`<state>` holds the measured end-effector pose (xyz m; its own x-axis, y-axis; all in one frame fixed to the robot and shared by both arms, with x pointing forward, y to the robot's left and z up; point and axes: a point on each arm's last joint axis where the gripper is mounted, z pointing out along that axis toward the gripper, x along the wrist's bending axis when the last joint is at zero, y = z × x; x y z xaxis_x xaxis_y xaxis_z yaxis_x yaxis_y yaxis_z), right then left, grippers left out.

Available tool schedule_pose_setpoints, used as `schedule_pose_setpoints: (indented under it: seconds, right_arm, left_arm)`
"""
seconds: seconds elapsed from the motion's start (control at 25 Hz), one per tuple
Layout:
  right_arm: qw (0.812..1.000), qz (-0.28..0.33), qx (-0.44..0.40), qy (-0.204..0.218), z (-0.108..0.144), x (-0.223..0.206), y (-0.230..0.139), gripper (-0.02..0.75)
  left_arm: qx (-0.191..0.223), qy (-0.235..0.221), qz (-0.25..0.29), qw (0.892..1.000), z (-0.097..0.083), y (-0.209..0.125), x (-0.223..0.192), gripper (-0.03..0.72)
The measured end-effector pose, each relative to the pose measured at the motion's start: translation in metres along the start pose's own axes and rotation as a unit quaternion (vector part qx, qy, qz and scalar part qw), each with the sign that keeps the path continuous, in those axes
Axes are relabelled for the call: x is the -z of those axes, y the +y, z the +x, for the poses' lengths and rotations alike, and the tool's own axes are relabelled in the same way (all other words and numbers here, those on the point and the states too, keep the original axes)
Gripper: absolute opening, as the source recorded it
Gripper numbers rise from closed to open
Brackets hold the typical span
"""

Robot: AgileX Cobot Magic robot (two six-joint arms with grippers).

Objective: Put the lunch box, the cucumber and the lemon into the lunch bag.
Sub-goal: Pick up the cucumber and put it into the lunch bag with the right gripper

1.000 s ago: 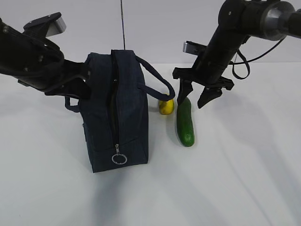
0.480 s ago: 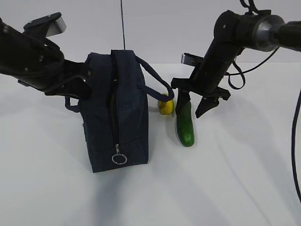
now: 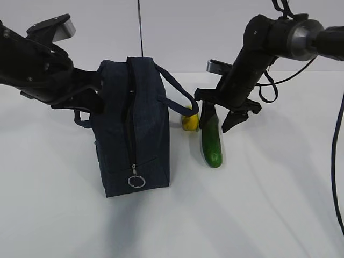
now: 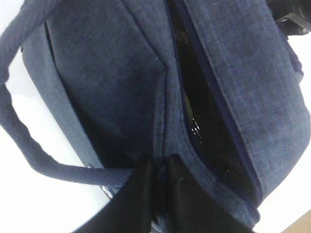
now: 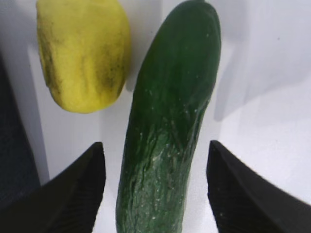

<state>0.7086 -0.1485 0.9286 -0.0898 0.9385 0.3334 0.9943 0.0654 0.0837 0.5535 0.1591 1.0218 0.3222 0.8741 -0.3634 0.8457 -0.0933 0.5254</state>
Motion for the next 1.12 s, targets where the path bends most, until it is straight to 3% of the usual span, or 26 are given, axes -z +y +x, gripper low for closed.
schedule_pose_setpoints:
  seconds: [0.2, 0.64, 0.84, 1.12]
  right_arm:
    - [1.0, 0.0, -0.001, 0.0, -0.001, -0.002, 0.0, 0.461]
    - [1.0, 0.007, -0.003, -0.001, -0.002, -0.006, 0.0, 0.283]
    - [1.0, 0.017, 0.023, -0.002, 0.0, 0.0, 0.0, 0.277]
    - [0.998, -0.032, 0.048, 0.004, 0.011, 0.026, 0.014, 0.277]
  left_arm:
    - [0.001, 0.0, 0.0, 1.0, 0.0, 0.0, 0.0, 0.017]
    - [0.001, -0.001, 0.0, 1.0, 0.0, 0.0, 0.0, 0.017]
    - [0.001, -0.001, 0.0, 1.0, 0.0, 0.0, 0.0, 0.017]
    - [0.02, -0.013, -0.004, 1.0, -0.002, 0.001, 0.0, 0.017]
